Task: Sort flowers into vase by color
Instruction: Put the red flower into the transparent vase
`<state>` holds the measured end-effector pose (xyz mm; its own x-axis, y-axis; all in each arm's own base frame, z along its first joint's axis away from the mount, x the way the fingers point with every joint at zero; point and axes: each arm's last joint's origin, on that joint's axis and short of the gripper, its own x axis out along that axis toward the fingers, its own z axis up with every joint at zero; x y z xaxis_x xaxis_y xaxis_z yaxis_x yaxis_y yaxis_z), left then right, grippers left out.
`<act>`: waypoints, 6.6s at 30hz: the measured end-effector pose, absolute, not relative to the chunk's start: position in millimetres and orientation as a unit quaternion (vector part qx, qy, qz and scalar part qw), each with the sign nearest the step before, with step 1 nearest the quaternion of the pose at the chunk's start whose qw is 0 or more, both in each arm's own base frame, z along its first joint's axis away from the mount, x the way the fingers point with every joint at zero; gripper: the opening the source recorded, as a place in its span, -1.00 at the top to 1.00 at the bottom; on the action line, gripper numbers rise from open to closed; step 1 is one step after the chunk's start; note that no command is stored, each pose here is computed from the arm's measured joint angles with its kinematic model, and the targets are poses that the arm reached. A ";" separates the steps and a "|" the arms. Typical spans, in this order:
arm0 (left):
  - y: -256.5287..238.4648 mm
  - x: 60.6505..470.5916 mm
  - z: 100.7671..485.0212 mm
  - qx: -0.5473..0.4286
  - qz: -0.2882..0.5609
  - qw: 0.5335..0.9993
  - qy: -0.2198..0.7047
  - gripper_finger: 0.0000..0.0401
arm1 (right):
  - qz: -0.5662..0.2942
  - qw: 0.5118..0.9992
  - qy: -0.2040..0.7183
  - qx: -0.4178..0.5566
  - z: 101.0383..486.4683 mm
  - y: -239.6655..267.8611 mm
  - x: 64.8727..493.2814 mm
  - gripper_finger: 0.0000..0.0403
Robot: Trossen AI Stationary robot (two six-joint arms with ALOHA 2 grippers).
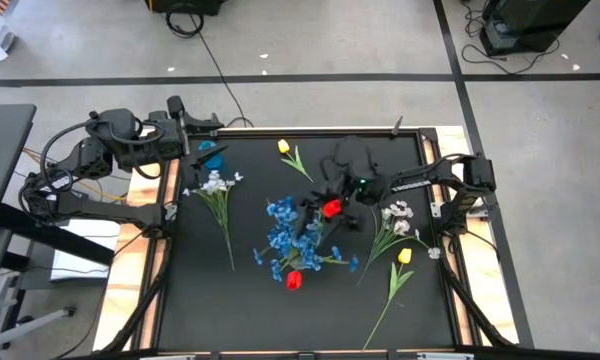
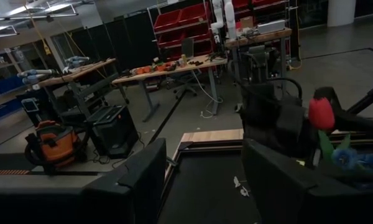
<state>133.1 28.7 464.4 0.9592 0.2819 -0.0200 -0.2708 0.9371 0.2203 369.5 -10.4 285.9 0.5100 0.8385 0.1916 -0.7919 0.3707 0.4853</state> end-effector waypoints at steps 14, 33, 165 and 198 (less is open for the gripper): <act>28.7 133.1 464.4 0.108 0.140 0.984 0.026 -0.07 | 0.485 0.831 0.077 0.261 275.2 -14.9 372.5 -0.65; 28.7 133.1 464.4 0.108 0.140 0.984 0.026 -0.07 | 0.454 0.882 -0.121 0.042 291.9 -14.8 368.4 -0.59; 28.7 133.0 464.5 0.108 0.140 0.984 0.025 -0.07 | 0.383 0.808 0.140 0.425 307.8 -38.6 360.4 -0.52; 28.7 133.2 464.4 0.108 0.140 0.984 0.026 -0.07 | 0.474 0.858 0.073 0.185 301.4 -10.3 360.9 -0.45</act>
<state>133.2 28.7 464.4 0.9593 0.2818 -0.0203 -0.2706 0.9371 0.2203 360.9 -10.3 301.4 0.5405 0.8399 0.0501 -0.7858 0.4826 0.3868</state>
